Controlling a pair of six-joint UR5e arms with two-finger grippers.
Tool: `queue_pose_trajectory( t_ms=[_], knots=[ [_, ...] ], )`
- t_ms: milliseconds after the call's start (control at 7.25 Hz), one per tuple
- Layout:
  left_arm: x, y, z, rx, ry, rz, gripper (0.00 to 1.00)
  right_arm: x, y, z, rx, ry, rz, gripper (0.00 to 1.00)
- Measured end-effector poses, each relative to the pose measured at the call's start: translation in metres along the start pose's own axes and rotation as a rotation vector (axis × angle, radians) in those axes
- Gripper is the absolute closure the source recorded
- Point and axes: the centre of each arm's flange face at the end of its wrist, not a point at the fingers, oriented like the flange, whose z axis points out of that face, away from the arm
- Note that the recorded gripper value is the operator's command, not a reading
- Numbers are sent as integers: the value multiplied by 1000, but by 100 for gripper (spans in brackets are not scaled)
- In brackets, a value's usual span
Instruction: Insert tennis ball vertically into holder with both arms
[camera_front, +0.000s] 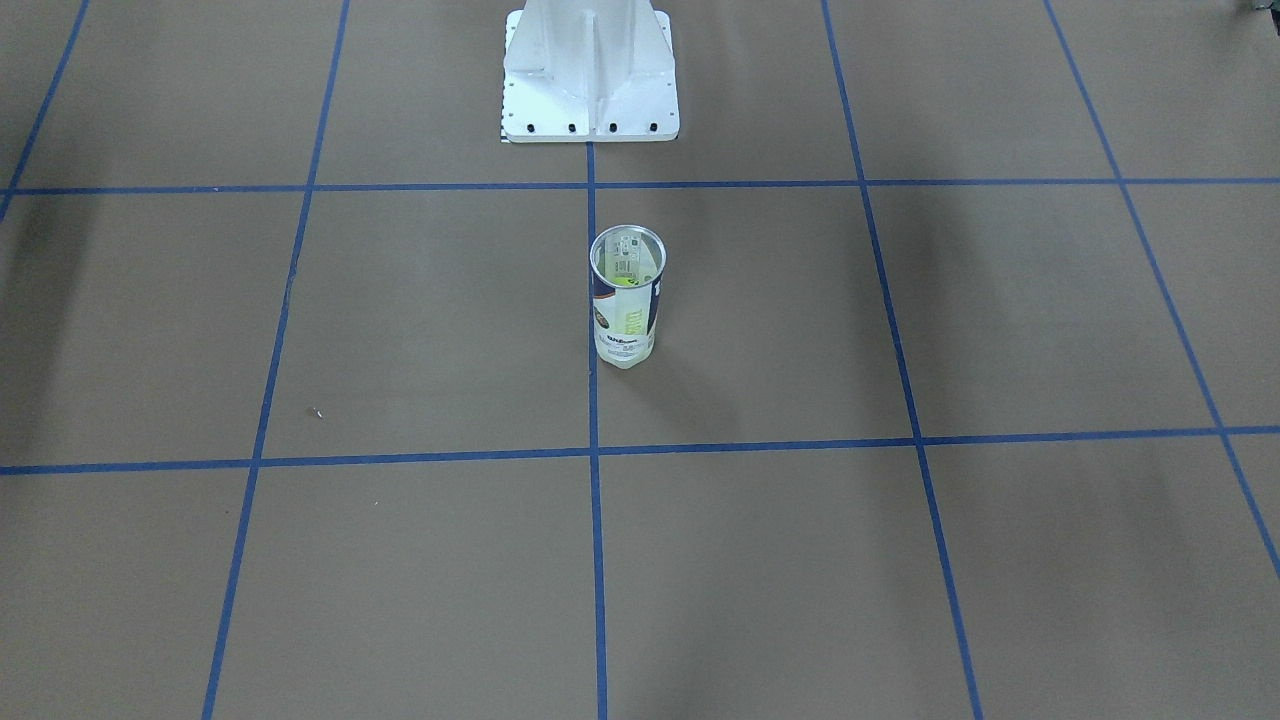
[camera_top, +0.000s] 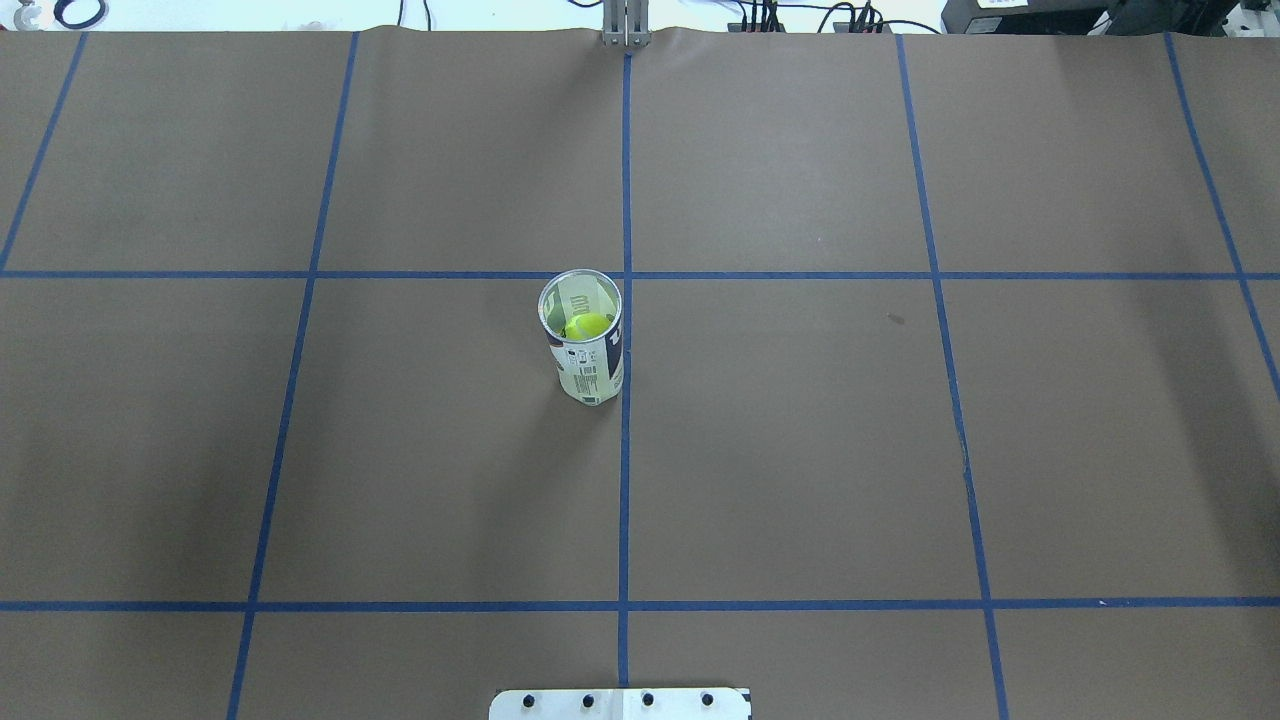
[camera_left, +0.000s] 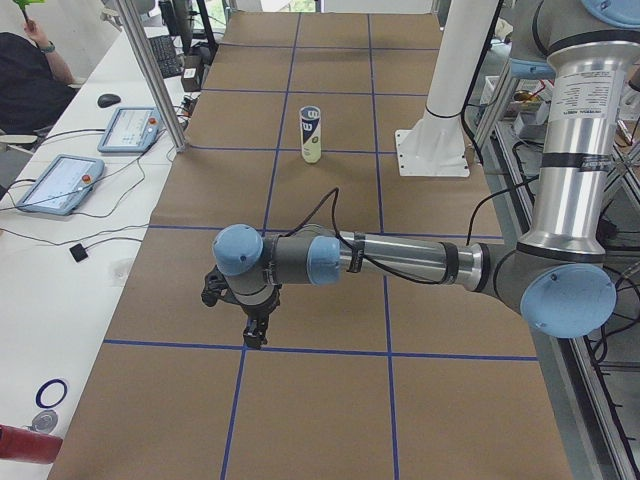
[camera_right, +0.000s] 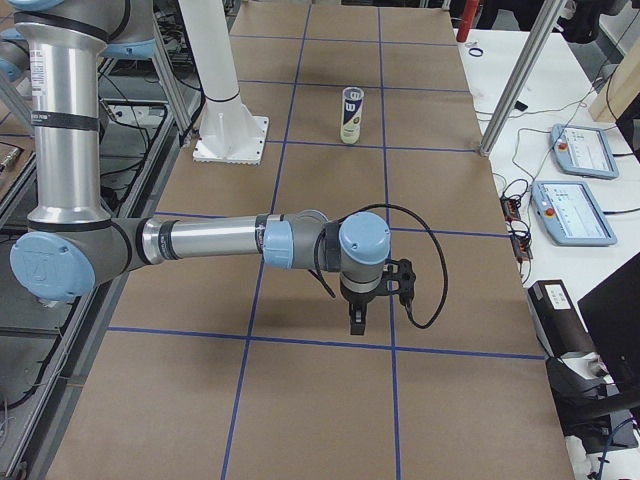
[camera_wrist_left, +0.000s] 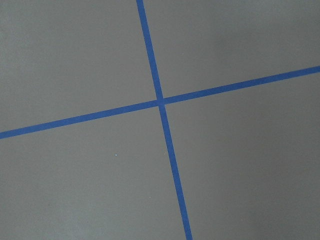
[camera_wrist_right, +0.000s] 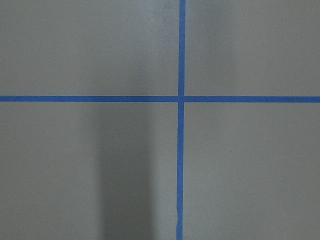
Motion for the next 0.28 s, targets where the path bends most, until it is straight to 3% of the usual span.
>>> queue_pose_trajectory(
  t_ms=[276],
  knots=[
    [0, 0, 0, 0, 0, 0, 0, 0, 0, 0, 1, 0, -1, 1]
  ],
)
